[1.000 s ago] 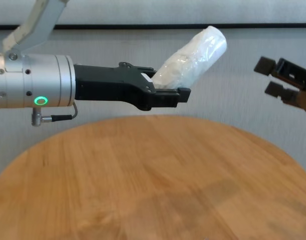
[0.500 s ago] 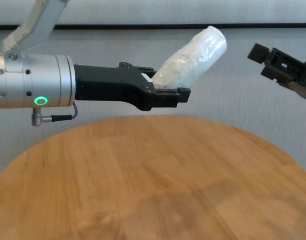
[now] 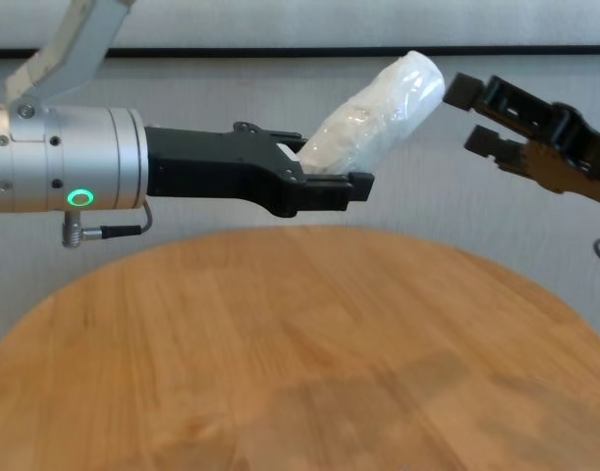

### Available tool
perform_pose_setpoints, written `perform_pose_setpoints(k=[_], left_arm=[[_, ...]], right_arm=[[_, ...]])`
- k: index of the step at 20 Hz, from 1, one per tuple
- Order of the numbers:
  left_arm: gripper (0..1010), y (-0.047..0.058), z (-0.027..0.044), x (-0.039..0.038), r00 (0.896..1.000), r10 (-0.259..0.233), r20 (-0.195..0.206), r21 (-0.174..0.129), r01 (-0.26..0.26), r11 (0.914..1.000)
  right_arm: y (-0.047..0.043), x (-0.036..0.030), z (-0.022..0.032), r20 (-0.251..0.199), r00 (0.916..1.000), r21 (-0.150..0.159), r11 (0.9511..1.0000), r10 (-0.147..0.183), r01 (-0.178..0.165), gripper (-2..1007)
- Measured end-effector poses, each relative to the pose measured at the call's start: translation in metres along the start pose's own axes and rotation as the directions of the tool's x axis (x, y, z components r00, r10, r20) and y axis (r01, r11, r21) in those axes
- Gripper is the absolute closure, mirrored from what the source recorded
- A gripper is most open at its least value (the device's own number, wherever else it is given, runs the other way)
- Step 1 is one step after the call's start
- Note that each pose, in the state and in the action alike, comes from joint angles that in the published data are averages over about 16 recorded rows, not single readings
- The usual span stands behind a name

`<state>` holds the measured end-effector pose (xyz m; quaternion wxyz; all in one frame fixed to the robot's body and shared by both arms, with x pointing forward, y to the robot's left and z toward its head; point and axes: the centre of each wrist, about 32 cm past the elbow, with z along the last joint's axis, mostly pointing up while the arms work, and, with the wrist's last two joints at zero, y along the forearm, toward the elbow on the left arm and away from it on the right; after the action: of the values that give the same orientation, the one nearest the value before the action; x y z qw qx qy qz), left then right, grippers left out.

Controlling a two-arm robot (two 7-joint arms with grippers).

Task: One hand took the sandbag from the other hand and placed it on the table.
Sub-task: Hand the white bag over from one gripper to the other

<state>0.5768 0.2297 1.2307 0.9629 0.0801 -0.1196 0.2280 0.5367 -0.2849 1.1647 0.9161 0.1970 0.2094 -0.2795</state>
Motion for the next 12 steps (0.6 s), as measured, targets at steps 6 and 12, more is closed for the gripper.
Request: perform_pose_setpoints(k=[6, 12], left_arm=[[431, 0.0, 0.0, 0.0, 1.0, 0.0, 0.0, 0.0, 0.0, 1.0], [431, 0.0, 0.0, 0.0, 1.0, 0.0, 0.0, 0.0, 0.0, 1.0]], right_arm=[[0.0148, 0.0011, 0.0001, -0.059, 0.9982, -0.015, 0.9998, 0.014, -0.015, 3], [0.0288, 0.0032, -0.0013, -0.09, 0.9956, -0.019, 0.9994, 0.027, -0.029, 3]])
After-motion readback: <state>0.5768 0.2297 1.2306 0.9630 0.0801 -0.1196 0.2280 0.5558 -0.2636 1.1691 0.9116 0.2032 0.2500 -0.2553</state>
